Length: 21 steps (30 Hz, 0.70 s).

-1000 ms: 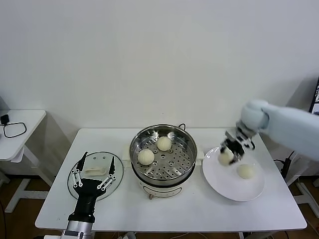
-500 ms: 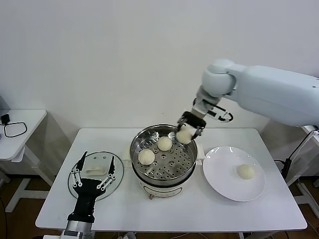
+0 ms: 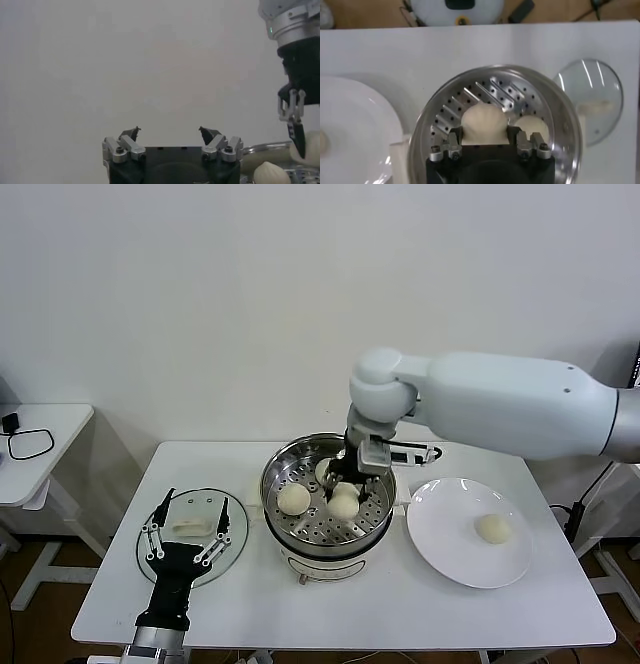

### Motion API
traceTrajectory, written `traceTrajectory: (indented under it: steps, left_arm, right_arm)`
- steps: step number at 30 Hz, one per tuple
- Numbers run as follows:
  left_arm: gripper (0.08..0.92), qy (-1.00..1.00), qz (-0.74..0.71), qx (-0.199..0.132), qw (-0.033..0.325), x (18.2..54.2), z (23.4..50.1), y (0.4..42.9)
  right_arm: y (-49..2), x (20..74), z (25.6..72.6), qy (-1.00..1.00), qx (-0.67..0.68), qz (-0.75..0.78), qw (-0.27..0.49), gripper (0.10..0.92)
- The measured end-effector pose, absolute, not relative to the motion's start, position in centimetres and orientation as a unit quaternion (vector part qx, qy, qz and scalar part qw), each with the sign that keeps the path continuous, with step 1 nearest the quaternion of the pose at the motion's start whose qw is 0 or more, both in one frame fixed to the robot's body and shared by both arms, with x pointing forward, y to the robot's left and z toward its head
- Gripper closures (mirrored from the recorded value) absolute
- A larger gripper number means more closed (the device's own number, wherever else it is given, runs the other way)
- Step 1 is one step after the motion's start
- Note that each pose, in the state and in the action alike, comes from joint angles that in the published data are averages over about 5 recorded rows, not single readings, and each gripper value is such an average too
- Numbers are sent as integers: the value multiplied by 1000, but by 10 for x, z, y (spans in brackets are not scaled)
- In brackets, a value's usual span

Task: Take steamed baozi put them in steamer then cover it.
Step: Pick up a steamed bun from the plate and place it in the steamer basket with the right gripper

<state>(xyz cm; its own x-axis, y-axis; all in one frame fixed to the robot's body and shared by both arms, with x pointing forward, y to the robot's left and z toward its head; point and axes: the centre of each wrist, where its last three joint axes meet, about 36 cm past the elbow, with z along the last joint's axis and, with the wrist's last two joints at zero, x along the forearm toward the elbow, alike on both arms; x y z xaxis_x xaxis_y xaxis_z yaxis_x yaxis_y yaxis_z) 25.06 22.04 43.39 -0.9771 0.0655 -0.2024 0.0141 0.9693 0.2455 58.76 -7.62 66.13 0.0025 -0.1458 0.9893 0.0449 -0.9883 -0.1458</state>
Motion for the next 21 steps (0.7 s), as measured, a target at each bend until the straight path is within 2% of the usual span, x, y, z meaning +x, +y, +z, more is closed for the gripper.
traceTrajectory:
  steps: [12, 21]
  left_arm:
    - [177, 987, 122, 19, 107, 251, 433, 221]
    - [177, 986, 122, 18, 110, 253, 434, 222]
  right_arm:
    - [-62, 581, 624, -21, -711, -696, 100, 389]
    - [-64, 582, 609, -21, -710, -697, 104, 218]
